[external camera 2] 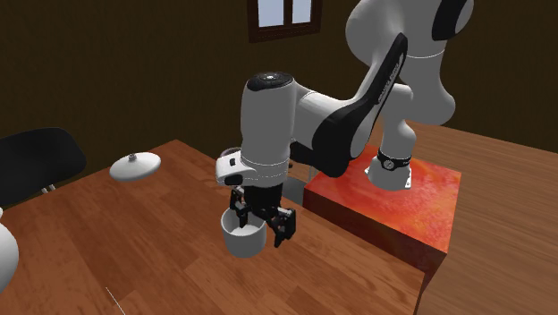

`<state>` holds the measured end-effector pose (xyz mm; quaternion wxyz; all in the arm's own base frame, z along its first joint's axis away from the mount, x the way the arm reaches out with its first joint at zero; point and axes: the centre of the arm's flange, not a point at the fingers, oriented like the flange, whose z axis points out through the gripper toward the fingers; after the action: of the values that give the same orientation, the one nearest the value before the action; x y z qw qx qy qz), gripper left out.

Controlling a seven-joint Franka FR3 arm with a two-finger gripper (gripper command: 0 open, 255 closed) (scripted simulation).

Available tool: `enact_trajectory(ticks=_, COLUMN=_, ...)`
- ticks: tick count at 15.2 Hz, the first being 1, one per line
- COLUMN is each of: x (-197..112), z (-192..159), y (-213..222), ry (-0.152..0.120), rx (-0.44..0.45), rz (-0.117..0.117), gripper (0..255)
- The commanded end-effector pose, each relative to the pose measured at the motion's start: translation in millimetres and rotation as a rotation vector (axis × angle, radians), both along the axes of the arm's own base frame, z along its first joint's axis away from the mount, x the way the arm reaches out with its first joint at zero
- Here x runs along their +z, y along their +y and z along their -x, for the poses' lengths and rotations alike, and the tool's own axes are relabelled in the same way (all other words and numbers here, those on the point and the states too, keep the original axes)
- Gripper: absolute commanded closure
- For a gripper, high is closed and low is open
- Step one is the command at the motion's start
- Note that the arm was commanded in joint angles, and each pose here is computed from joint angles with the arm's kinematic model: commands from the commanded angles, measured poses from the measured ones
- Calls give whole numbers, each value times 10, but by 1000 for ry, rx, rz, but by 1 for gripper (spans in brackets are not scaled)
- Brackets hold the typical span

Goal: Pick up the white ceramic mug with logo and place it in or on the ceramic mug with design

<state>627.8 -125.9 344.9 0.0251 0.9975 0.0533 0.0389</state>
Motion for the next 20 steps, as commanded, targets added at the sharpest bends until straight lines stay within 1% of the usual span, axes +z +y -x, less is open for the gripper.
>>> enact_trajectory(ticks=1, x=-109, z=-6, y=-5, ry=0, rx=0, rz=0, gripper=0)
enact_trajectory(ticks=9, x=-139, z=-9, y=-6, ry=0, rx=0, rz=0, gripper=0)
enact_trajectory(ticks=10, x=-139, z=-9, y=-6, ry=0, rx=0, rz=0, gripper=255)
enact_trajectory(ticks=19, x=-139, z=-9, y=-6, ry=0, rx=0, rz=0, gripper=255)
enact_trajectory(ticks=20, x=-86, z=-8, y=-6, ry=0, rx=0, rz=0, gripper=255)
